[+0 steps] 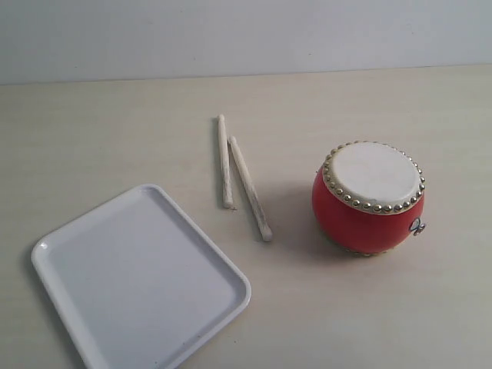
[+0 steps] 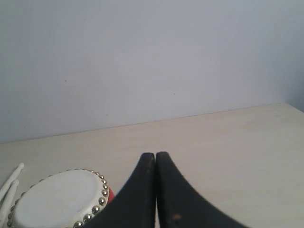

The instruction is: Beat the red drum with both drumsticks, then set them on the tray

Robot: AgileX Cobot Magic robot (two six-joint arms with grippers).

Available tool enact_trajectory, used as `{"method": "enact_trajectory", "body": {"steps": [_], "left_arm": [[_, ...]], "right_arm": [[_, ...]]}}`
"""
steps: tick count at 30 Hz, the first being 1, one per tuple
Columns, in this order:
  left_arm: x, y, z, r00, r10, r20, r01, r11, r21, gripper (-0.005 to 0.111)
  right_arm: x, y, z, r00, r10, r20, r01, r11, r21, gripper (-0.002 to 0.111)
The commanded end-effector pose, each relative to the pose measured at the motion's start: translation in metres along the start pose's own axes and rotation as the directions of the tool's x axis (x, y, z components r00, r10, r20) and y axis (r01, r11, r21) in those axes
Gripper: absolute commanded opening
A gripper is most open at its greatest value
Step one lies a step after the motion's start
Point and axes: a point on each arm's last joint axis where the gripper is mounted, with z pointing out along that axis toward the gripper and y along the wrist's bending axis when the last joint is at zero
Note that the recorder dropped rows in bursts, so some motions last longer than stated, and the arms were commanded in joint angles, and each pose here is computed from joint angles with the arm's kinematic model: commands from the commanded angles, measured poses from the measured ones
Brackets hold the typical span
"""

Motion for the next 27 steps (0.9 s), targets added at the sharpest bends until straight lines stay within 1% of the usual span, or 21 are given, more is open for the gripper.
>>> {"method": "enact_trajectory", "body": {"steps": [1, 24, 27], "left_arm": [[0.0006, 0.0002, -0.0001, 1.000, 0.006, 0.003, -0.006, 1.000, -0.003, 0.000], [0.0006, 0.0002, -0.0001, 1.000, 0.006, 0.003, -0.006, 1.000, -0.003, 0.000], [0.0006, 0.0002, -0.0002, 0.999, 0.036, 0.004, -0.036, 0.999, -0.003, 0.000]], "right_arm": [[0.0007, -0.0003, -0.0003, 1.000, -0.007, 0.006, 0.007, 1.000, 0.004, 0.000], [0.0007, -0.0003, -0.0003, 1.000, -0.007, 0.006, 0.007, 1.000, 0.004, 0.000], [0.0007, -0.0003, -0.0003, 1.000, -0.007, 0.006, 0.007, 1.000, 0.004, 0.000]]}}
